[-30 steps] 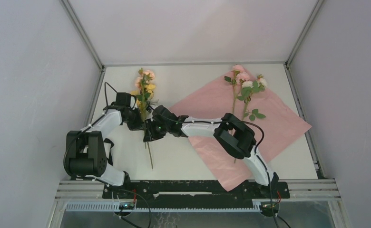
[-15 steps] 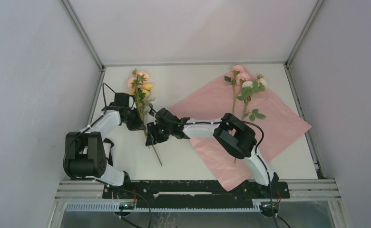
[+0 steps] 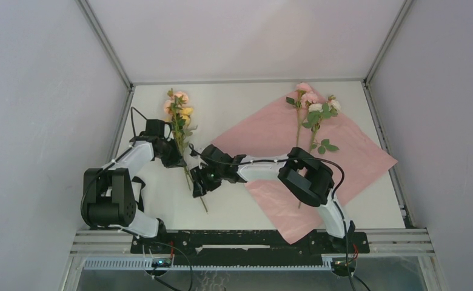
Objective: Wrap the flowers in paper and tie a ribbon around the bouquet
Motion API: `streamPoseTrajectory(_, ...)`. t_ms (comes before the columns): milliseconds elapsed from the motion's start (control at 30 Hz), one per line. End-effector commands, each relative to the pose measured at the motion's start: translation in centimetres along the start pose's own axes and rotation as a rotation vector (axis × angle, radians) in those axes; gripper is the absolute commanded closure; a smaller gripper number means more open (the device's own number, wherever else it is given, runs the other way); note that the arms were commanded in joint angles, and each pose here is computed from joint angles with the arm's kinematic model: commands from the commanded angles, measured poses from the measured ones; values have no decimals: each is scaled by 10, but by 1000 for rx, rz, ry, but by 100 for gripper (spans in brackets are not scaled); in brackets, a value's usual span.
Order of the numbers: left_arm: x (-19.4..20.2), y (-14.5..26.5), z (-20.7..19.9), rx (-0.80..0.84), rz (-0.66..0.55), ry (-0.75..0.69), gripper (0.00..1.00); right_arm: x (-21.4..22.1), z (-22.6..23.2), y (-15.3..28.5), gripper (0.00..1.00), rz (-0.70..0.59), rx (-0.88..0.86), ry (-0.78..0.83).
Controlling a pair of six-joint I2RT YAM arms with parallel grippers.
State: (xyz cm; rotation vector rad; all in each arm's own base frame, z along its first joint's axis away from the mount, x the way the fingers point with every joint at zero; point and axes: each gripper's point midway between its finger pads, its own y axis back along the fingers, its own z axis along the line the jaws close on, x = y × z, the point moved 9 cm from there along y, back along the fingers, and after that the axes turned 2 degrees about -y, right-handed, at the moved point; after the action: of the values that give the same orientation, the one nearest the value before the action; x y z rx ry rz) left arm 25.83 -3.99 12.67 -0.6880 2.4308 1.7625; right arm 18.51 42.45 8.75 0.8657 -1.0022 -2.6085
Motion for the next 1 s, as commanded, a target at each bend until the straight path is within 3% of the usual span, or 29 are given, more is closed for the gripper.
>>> streamPoseTrajectory(0, -3, 7, 0, 20, -44, -4, 100, 14, 9, 18, 42, 30, 18, 75)
streamPoseTrajectory(67, -3, 6, 0, 20, -40, -3, 100, 14, 7, 16, 47, 24, 27, 66)
streamPoseTrajectory(167, -3, 7, 0, 19, -43, -4, 100, 10, 5, 10, 72, -12, 34, 43)
streamPoseTrajectory(367, -8, 18, 0, 21, -58, -15, 99, -9, -10, 7, 98, -103, 72, -76)
streamPoseTrajectory(533, -24, 37, 15, -15, -70, -11, 76, -35, -19, 28, 100, -219, 181, -113)
streamPoseTrajectory(700, -28, 56, 30, 11, -99, 16, 51, -73, 15, 59, 100, -309, 343, 100)
streamPoseTrajectory(800, -34, 78, 33, 59, -155, 25, 38, -88, 41, 74, 100, -325, 348, 206)
streamPoseTrajectory(967, -47, 130, 35, 101, -350, 8, 30, -104, 65, 109, 100, -402, 357, 232)
